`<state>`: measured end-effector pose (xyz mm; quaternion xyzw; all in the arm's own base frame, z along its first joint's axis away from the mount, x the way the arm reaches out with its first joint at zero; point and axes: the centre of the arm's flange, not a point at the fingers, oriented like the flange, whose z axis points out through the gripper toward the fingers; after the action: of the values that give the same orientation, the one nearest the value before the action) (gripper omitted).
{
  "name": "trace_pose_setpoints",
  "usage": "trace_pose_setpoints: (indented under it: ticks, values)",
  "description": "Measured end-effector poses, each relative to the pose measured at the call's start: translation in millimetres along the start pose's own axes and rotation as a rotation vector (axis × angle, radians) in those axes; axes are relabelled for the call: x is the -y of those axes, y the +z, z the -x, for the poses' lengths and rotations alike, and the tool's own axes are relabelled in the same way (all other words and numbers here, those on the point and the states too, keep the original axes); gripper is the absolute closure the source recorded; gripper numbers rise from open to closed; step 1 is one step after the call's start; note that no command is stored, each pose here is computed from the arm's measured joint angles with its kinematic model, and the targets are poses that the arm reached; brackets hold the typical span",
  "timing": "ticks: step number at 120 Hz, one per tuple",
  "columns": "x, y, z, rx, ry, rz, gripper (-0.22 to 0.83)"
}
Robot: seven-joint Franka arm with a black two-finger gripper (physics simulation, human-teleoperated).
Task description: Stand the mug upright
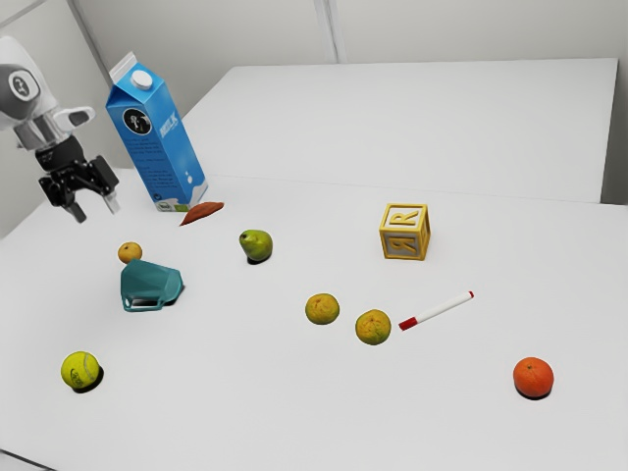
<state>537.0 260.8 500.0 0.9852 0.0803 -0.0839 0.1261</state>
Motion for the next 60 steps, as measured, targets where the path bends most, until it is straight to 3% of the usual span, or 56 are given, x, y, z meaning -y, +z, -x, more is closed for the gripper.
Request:
trace_pose_setpoints:
  ticks: [60]
  values:
    - [68.3,72.2,-29.8,-0.012,0.093,0.185,0.03]
